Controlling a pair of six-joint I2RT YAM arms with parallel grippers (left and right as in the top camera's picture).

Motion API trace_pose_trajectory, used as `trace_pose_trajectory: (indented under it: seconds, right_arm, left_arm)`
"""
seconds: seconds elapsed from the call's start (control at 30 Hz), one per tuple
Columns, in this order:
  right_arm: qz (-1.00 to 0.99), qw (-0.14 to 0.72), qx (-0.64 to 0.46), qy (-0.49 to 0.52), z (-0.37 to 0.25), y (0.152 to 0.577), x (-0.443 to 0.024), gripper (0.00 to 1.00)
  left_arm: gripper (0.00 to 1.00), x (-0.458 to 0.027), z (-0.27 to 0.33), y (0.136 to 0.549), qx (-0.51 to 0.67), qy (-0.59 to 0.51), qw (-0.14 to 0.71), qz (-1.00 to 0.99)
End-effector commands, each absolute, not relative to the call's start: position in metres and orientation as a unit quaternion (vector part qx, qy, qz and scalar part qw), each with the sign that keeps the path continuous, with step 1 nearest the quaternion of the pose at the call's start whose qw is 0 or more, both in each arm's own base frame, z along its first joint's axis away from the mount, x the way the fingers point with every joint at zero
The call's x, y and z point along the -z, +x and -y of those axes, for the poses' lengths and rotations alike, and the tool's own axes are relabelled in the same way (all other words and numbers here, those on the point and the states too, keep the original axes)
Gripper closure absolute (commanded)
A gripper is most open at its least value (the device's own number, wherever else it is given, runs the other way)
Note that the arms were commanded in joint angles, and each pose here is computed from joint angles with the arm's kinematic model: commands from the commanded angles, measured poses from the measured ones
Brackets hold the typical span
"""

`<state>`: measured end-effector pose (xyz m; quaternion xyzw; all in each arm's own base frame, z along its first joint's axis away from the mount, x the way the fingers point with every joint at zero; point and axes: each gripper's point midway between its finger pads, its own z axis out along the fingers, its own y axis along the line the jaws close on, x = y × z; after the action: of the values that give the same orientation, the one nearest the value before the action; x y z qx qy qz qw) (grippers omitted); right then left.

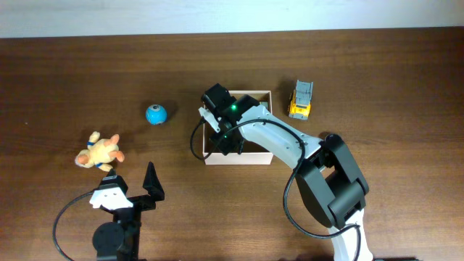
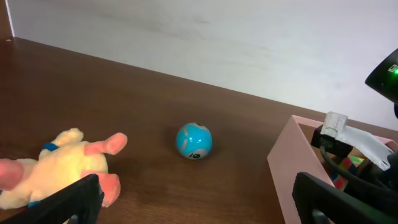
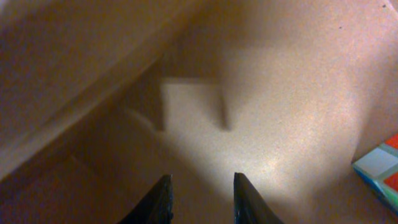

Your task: Pack container

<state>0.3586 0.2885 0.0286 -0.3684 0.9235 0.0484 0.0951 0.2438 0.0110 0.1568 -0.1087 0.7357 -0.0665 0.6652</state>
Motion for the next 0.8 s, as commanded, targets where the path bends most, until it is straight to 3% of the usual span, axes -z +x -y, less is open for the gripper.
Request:
trace_pose_trajectory:
  seconds: [0.0,0.3,0.77]
  right_arm:
    - [-0.910,0.105,-0.056,-0.397,-0.296,0.362,-0.033,0.73]
    - [-0.905,0.125,-0.056,-0.402,-0.282,0.383,-0.035,0.73]
    - [-0.873,0.069,-0.095,-0.474,-0.281,0.352,-0.032,0.73]
  left_arm:
    - [0.01,-0.156,-0.010,0.244,0.064,-0.100,0.667,-0.735]
    - [0.01,-0.156,-0.010,0.244,0.064,-0.100,0.667,-0.735]
    - [0.01,-0.156,-0.010,0.244,0.064,-0.100,0.667,-0.735]
